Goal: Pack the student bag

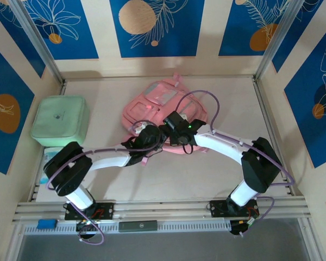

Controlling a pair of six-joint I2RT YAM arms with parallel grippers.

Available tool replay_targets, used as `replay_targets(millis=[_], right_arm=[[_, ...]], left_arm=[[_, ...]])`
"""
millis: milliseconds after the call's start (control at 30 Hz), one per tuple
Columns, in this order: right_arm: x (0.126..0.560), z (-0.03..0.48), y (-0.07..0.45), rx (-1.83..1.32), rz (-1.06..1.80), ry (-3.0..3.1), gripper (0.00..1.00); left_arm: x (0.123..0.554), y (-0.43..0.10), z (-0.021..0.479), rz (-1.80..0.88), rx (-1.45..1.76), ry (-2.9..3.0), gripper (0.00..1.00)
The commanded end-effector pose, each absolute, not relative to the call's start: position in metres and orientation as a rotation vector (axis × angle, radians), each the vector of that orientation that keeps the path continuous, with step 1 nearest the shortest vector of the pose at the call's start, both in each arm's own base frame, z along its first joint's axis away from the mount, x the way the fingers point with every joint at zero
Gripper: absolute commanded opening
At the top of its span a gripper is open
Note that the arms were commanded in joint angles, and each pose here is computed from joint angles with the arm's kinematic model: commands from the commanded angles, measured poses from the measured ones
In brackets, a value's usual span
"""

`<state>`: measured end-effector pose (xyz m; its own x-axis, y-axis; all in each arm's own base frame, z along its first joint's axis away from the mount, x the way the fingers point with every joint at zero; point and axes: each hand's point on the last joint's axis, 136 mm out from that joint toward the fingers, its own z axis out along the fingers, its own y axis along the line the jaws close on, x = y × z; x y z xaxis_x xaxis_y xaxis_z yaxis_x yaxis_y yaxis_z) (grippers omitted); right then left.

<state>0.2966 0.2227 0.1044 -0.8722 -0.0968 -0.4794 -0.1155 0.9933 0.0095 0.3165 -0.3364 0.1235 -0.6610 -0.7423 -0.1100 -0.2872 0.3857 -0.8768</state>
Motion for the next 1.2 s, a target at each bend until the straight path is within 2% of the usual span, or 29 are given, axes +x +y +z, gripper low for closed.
replay_targets(millis=[0,167,400,500,733,967,1167], right_arm=[[0.297,0.114,0.233,-0.145,0.147,2.611,0.00],[0.299,0.116,0.235,-0.139,0.167,2.603,0.00],[0.299,0.117,0.231,-0.133,0.136,2.600,0.00],[0.300,0.122,0.223,-0.126,0.092,2.592,0.00],[0.301,0.139,0.199,-0.099,0.005,2.574,0.00],[0.326,0.150,0.161,0.027,-0.016,2.584,0.00],[0.333,0.159,0.154,0.025,-0.025,2.592,0.00]], left_arm=[[0.318,-0.346,0.117,-1.228,-0.975,2.112,0.43],[0.321,-0.340,0.107,-1.143,-1.058,2.082,0.35],[0.331,-0.328,0.103,-1.020,-1.085,2.054,0.13],[0.332,-0.318,0.101,-0.999,-1.078,2.040,0.00],[0.328,-0.285,0.108,-0.950,-0.969,2.069,0.00],[0.316,-0.244,0.110,-0.892,-0.825,2.190,0.00],[0.322,-0.201,0.111,-0.871,-0.714,2.285,0.00]])
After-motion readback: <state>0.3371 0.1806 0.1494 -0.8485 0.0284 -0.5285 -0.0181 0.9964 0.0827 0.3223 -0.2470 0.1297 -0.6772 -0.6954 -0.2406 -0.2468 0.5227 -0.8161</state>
